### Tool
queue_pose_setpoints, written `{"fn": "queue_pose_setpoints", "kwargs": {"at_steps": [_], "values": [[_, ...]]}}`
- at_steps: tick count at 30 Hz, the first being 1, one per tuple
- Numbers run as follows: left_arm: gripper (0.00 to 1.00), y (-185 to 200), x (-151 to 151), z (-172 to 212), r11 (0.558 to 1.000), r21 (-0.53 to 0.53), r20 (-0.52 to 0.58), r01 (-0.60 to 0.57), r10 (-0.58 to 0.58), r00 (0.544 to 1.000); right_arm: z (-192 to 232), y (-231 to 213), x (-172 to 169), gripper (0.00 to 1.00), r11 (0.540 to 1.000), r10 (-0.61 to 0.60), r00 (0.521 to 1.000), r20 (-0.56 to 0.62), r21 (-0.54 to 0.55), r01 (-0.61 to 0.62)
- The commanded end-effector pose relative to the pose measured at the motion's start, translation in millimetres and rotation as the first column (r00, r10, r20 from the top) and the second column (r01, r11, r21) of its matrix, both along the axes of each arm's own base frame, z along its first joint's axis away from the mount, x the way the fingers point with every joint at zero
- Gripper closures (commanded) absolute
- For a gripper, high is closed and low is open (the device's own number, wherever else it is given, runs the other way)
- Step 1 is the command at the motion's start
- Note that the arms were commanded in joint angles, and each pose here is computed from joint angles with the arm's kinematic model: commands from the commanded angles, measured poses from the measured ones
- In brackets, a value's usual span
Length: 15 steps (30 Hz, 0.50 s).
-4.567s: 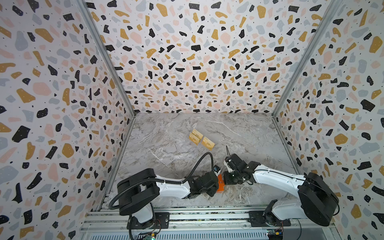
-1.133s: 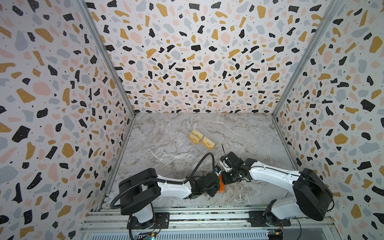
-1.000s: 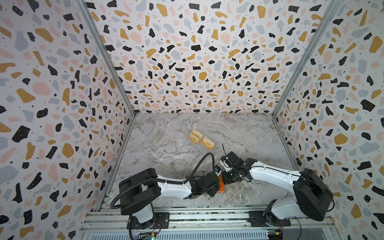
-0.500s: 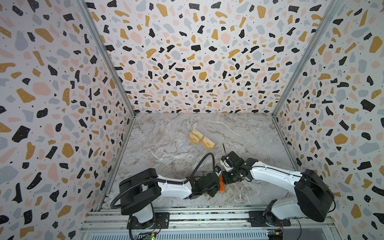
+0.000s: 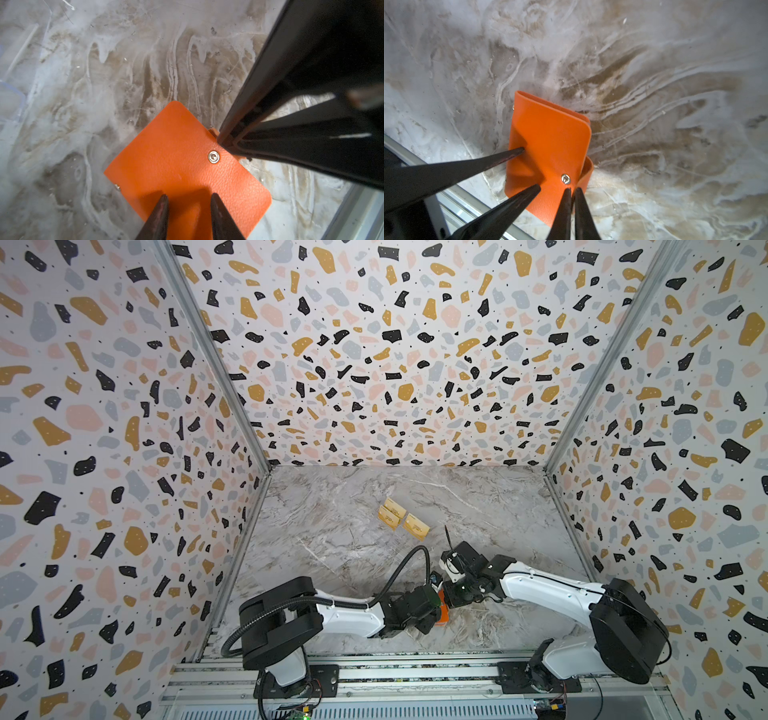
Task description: Put the credit cards into the card holder
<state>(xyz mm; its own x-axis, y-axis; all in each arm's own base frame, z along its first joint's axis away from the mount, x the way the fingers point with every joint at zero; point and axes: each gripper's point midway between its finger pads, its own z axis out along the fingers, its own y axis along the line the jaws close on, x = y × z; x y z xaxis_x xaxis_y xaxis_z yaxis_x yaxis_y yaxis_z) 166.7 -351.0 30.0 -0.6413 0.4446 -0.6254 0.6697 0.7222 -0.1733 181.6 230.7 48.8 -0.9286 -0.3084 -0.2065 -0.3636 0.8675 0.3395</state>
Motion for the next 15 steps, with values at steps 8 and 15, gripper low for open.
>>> {"fn": "queue_pose_setpoints", "kwargs": {"at_steps": [8, 15], "values": [[0.64, 20.3, -21.7, -37.4, 0.992, 0.122, -0.102, 0.040, -0.027, 0.994, 8.1, -6.3, 3.3, 0.86, 0.999, -0.005, 1.000, 0.019, -0.035, 0.006], [0.64, 20.3, -21.7, -37.7, 0.992, 0.122, -0.103, 0.040, -0.027, 0.994, 7.3, -8.0, 2.5, 0.80, 0.999, -0.005, 1.000, 0.020, -0.042, 0.006]]}}
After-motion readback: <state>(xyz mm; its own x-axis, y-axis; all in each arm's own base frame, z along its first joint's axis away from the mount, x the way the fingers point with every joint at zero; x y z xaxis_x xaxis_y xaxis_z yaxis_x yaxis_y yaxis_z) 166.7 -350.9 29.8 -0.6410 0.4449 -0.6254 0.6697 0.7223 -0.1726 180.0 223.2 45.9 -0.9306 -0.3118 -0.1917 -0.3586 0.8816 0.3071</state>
